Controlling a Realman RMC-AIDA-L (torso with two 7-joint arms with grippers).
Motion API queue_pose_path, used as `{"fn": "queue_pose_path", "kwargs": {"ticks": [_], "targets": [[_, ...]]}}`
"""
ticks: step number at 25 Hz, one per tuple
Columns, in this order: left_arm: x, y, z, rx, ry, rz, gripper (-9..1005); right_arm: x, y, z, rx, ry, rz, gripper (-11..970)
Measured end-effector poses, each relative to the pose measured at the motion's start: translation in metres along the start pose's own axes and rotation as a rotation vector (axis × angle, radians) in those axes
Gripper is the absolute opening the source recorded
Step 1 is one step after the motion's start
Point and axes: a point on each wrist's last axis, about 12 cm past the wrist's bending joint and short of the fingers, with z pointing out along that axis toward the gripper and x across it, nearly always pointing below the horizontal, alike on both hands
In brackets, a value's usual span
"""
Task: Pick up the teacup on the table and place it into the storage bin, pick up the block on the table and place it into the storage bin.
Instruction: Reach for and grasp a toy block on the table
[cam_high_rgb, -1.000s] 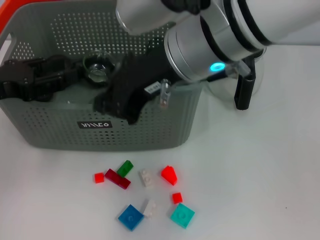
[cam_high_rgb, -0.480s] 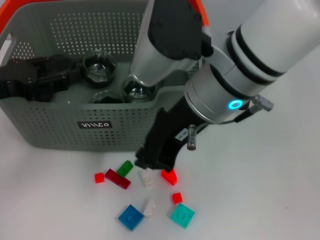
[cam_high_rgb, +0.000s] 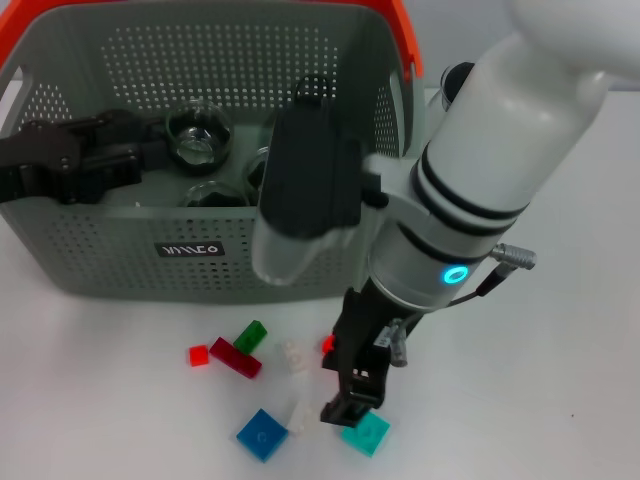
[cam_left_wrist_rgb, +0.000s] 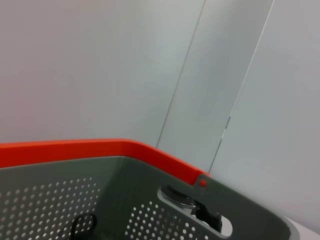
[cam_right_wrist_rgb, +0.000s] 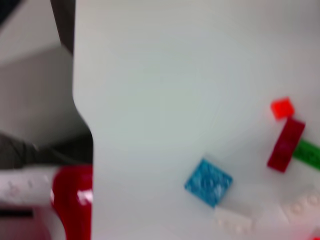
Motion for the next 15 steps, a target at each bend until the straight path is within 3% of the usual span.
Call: {"fn": "queue_pose_path", "kwargs": {"ticks": [3, 8, 12, 15], "targets": [[0.001, 0.0, 0.0, 0.001, 0.0, -0.006, 626, 0.0, 0.003, 0.005, 0.031, 0.058, -0.041, 478], [0.003, 0.0, -0.001, -0.001, 0.0, -0.004, 626, 0.0, 0.002, 0.008, 0.044, 0.066, -0.054, 565], [0.004, 0.0, -0.001, 0.0, -0.002, -0.007, 626, -0.001, 0.004, 0.01, 0.041, 0.047, -0.099, 563], [0.005, 0.001, -0.001, 0.003, -0.004, -0.011, 626, -0.004, 0.008, 0.016, 0.019, 0.017, -0.205, 562]]}}
